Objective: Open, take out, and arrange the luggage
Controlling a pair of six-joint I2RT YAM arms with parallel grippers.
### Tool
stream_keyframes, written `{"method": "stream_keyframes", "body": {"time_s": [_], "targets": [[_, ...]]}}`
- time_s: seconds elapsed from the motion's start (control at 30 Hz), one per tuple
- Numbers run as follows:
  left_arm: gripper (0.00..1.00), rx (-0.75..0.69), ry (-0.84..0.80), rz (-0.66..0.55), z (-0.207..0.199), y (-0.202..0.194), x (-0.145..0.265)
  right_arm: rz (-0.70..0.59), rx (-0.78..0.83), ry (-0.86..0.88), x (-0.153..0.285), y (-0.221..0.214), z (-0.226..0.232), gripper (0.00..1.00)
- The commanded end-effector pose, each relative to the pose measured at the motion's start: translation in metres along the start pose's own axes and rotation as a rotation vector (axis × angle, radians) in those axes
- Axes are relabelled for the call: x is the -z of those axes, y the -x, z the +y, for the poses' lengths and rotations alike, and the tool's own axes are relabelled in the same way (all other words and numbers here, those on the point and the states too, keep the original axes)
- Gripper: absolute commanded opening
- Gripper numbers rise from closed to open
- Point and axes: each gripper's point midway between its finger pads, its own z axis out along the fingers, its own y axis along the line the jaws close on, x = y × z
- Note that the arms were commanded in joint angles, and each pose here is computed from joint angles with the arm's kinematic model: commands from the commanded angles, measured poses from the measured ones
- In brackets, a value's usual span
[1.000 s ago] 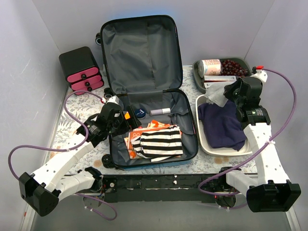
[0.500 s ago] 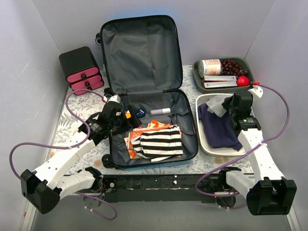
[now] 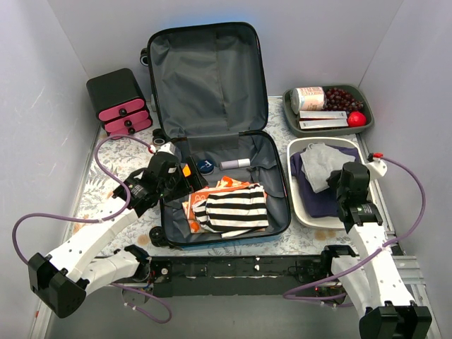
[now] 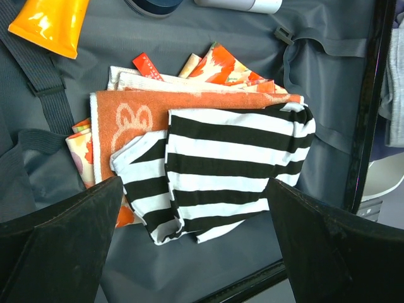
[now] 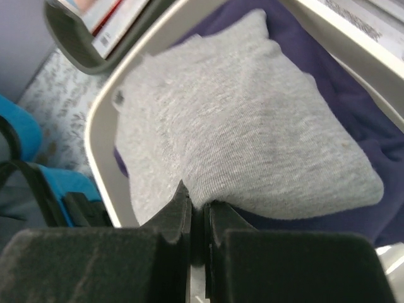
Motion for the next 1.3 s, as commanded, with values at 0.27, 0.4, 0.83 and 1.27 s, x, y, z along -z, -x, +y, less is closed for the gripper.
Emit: {"method": "stream_keyframes", "body": {"time_s": [0.27,0.4,0.83,1.27], "targets": [[0.98,0.012,-0.017,0.001,0.001,-0.004,0.007,0.162,0.017,-0.158,0.009,-0.063,-0.060,0.10],[0.98,0.018,-0.015,0.001,0.003,-0.006,0.008,0.175,0.018,-0.191,0.014,-0.074,-0.075,0.11],[0.98,0.019,-0.014,0.000,0.002,-0.004,0.011,0.102,0.083,-0.136,0.037,-0.024,-0.049,0.64],[0.98,0.038,-0.027,-0.001,-0.003,-0.002,0.007,0.149,0.164,0.094,0.031,-0.015,0.005,0.92]]}}
